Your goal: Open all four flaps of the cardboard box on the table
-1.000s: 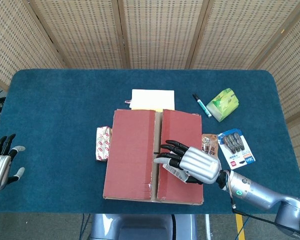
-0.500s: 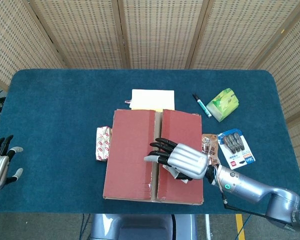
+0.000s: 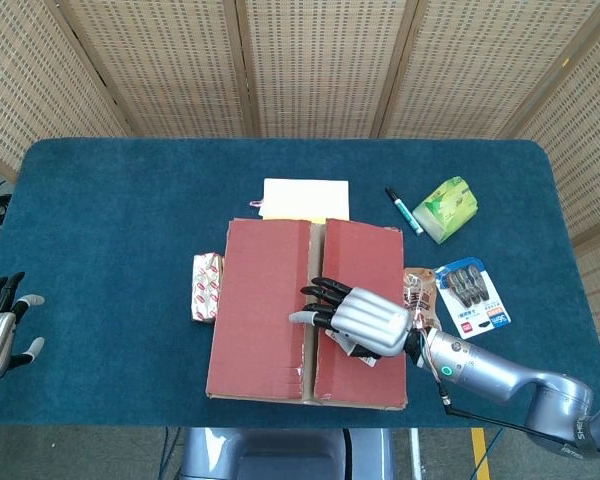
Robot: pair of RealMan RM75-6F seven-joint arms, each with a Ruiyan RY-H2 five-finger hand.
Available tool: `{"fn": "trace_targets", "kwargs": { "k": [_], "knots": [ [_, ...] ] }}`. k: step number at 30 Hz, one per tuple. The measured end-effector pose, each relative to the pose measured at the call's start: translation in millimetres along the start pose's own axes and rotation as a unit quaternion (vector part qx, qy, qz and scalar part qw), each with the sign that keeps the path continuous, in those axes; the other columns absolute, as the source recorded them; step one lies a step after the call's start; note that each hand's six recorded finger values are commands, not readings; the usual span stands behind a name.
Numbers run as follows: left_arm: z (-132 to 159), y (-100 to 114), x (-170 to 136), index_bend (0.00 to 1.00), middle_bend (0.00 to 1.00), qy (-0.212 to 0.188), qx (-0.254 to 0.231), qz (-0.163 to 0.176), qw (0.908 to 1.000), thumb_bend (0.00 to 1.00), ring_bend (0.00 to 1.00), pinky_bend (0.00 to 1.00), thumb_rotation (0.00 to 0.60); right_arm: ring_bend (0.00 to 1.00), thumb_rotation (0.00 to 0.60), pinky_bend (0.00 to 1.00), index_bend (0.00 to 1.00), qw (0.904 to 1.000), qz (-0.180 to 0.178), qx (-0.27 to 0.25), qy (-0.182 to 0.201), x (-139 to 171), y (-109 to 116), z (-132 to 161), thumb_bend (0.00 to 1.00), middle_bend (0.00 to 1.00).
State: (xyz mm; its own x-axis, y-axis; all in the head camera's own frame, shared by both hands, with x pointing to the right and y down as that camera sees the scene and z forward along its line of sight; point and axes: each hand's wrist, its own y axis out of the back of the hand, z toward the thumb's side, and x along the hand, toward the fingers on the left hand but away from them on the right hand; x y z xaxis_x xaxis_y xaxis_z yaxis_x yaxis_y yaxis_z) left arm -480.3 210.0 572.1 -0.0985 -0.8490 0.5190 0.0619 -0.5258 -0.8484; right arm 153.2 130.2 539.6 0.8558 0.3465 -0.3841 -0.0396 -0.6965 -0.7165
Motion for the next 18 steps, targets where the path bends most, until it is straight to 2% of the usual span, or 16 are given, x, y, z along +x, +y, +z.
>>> {"fn": "trace_targets", "kwargs": {
  "k": [9, 18],
  "knots": [
    [2.1, 0.9, 0.6, 0.29, 0.05, -0.005, -0.004, 0.0, 1.0, 0.3, 0.04, 0.03, 0.6, 0.0, 0.6, 0.0, 0.15, 0.9999, -0.003, 0.007, -0.01, 5.6, 1.7, -4.1, 1.0, 0.33],
    [6.2, 2.9, 2.0, 0.29, 0.05, -0.012, -0.002, 0.002, 0.9999, 0.3, 0.04, 0.03, 0.6, 0.0, 0.6, 0.01, 0.15, 0.999, -0.026, 0.026, -0.025, 20.8, 17.4, -9.8, 1.0, 0.35]
  ]
}}
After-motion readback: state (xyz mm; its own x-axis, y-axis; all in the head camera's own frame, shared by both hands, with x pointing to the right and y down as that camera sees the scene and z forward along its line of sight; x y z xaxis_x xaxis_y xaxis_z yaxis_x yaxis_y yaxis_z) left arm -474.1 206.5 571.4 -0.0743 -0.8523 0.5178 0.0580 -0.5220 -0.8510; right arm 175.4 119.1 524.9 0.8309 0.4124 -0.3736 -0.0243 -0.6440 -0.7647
